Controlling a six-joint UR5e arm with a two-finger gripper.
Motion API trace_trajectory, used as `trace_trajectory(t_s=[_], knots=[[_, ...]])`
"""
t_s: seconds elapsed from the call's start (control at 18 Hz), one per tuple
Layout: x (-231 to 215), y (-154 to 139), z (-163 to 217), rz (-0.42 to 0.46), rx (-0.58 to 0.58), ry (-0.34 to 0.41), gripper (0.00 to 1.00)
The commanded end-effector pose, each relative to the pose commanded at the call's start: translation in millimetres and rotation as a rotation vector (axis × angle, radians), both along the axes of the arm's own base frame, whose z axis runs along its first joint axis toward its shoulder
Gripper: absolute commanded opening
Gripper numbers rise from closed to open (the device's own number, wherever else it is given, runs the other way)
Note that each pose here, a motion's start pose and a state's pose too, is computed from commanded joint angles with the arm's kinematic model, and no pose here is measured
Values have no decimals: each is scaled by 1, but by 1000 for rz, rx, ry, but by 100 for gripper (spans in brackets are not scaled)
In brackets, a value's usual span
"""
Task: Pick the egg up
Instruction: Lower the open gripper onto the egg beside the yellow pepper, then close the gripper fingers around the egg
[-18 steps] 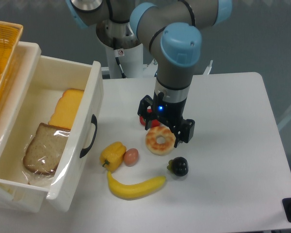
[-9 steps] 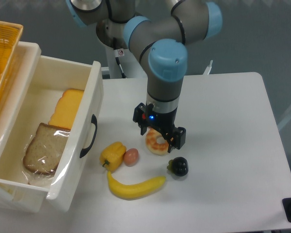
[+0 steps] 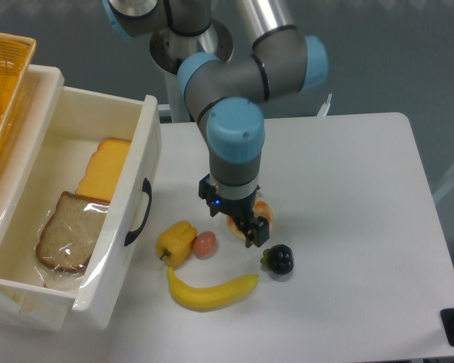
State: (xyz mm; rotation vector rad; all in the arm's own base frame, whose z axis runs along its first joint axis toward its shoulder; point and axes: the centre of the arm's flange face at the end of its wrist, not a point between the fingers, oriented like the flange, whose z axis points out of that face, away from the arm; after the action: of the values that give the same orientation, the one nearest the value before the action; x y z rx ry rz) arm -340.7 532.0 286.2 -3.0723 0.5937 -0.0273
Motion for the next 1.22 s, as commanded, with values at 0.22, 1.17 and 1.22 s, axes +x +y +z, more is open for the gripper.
trace_trajectory(t_s=[0.22, 1.17, 1.22], knots=[[8, 10, -29, -22, -37, -30, 100], [8, 8, -75, -95, -57, -56, 100], [9, 7, -77, -95, -59, -59, 100]])
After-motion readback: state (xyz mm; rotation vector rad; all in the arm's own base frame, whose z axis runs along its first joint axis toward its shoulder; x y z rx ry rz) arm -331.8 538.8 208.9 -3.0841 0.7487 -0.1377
